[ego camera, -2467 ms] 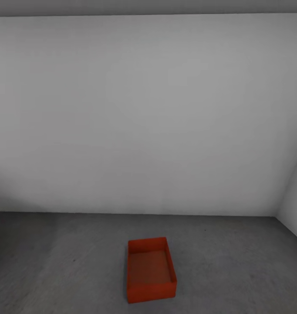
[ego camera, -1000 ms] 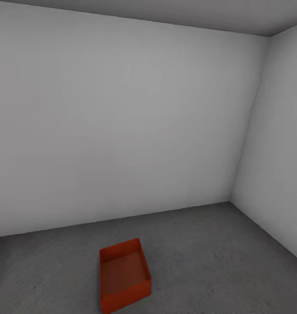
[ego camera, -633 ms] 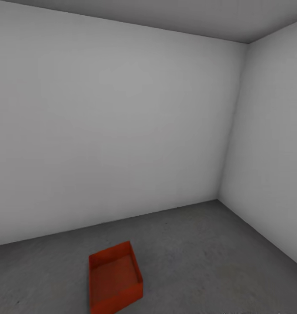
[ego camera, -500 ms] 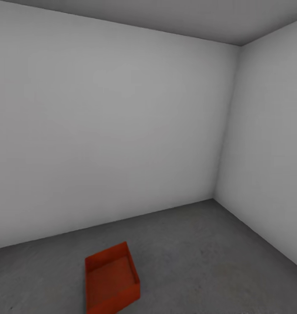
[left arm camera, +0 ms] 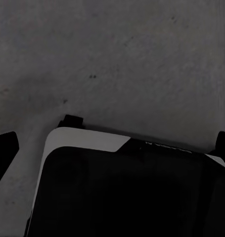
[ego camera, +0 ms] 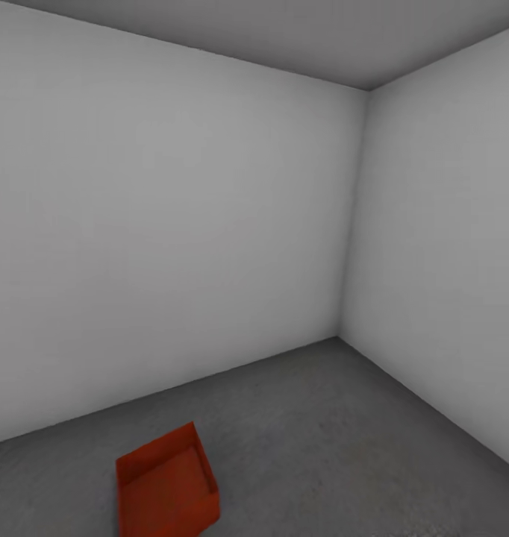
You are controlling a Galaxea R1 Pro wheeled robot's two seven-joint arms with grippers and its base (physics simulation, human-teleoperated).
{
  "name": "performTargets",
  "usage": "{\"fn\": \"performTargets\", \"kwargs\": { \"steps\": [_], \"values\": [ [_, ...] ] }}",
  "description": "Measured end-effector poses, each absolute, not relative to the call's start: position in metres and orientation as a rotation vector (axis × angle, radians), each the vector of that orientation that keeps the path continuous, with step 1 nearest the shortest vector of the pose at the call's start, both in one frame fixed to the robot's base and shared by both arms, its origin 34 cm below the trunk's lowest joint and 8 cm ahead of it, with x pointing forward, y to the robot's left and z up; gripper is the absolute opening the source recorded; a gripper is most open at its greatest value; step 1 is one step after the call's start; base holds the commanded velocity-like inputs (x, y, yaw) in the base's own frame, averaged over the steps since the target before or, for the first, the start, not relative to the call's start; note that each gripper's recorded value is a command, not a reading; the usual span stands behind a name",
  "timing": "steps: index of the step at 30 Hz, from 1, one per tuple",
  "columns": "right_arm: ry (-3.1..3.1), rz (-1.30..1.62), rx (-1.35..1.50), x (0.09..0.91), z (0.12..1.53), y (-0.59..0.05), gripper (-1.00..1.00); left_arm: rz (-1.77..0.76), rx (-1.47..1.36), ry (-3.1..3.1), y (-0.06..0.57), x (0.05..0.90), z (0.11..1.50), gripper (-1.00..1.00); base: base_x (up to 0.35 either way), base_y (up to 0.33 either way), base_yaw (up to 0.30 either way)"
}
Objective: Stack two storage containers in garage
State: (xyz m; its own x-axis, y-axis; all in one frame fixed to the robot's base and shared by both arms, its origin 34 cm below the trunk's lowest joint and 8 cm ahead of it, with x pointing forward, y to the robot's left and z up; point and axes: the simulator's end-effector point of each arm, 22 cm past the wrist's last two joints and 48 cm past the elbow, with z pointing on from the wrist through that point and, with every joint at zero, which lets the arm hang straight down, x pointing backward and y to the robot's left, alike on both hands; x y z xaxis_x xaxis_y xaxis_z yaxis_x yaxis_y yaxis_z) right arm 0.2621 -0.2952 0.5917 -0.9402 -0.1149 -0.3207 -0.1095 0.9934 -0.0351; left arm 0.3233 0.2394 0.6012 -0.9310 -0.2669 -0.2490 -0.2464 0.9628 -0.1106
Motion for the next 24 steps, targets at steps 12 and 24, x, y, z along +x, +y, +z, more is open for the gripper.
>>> {"fn": "performTargets", "kwargs": {
  "steps": [12, 24],
  "values": [
    [2.793, -0.046, 0.031, 0.267, 0.594, -0.31, 1.0, -0.11, -0.378, 2.834, 0.241, 0.328, 0.603, 1.0, 0.0, 0.0, -0.254],
    [2.78, -0.048, 0.056, 0.272, 0.596, -0.311, 1.0, -0.108, -0.378, 2.82, 0.242, 0.332, 0.606, 1.0, 0.0, 0.0, -0.254]
  ]
}}
